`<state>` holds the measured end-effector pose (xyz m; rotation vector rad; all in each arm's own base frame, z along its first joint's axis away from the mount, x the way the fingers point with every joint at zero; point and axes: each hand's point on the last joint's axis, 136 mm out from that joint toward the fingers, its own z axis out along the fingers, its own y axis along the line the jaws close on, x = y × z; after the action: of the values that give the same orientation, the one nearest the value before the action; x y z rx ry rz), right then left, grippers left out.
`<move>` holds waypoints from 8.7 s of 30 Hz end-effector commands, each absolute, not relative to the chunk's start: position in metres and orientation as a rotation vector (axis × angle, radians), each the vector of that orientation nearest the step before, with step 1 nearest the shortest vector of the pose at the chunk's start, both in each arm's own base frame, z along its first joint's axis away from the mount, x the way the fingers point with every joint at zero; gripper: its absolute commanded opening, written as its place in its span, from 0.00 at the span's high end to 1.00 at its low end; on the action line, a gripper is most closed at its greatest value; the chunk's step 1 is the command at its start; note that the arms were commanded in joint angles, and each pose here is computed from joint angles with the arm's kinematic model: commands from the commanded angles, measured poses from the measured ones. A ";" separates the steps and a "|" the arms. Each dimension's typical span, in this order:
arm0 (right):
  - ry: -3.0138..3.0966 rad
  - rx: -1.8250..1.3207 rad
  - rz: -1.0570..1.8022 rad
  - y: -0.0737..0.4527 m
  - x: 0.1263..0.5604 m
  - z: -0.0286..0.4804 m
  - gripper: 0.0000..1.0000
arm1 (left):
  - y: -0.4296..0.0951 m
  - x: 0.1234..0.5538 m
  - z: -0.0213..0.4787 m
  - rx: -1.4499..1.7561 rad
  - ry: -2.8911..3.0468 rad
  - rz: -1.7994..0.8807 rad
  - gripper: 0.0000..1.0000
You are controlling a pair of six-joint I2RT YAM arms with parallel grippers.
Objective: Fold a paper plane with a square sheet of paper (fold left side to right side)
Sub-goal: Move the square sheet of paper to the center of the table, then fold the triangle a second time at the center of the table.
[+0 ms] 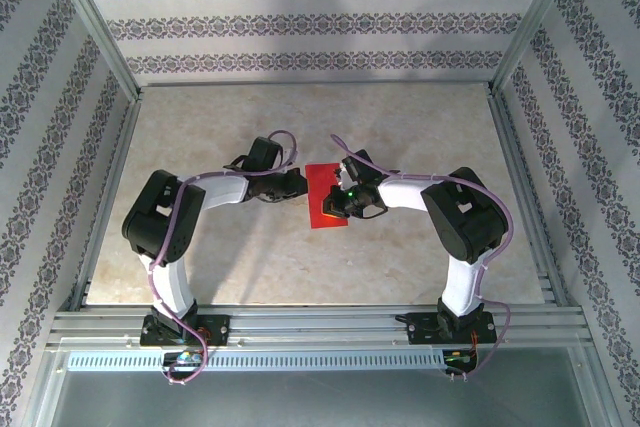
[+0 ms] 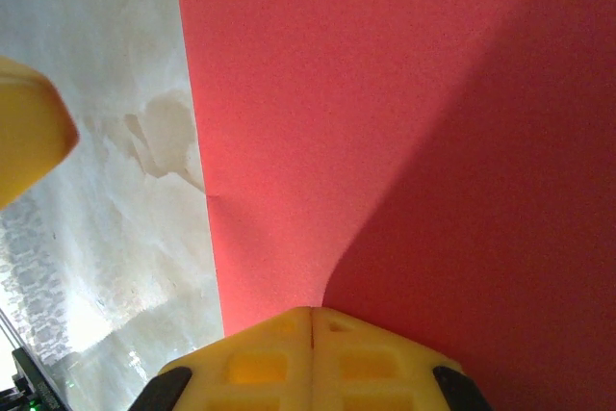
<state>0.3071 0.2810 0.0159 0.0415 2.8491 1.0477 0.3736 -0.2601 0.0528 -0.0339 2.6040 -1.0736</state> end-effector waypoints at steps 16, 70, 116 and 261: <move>2.843 0.029 1.058 0.287 0.306 0.028 0.95 | -0.267 0.366 0.008 0.006 2.732 -0.961 0.98; 2.842 0.209 1.154 0.241 0.282 0.043 0.60 | -0.260 0.342 -0.006 0.101 2.797 -0.895 0.99; 2.730 0.258 1.304 0.236 0.355 0.033 0.76 | -0.263 0.345 0.000 0.109 2.776 -0.911 0.99; 2.910 0.184 1.104 0.219 0.248 0.001 1.00 | -0.322 0.307 0.060 0.485 2.524 -0.696 1.00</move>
<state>0.2570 0.2265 0.0149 0.1971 2.8379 1.1993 0.3041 -0.3298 0.0648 0.4915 2.5236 -0.7017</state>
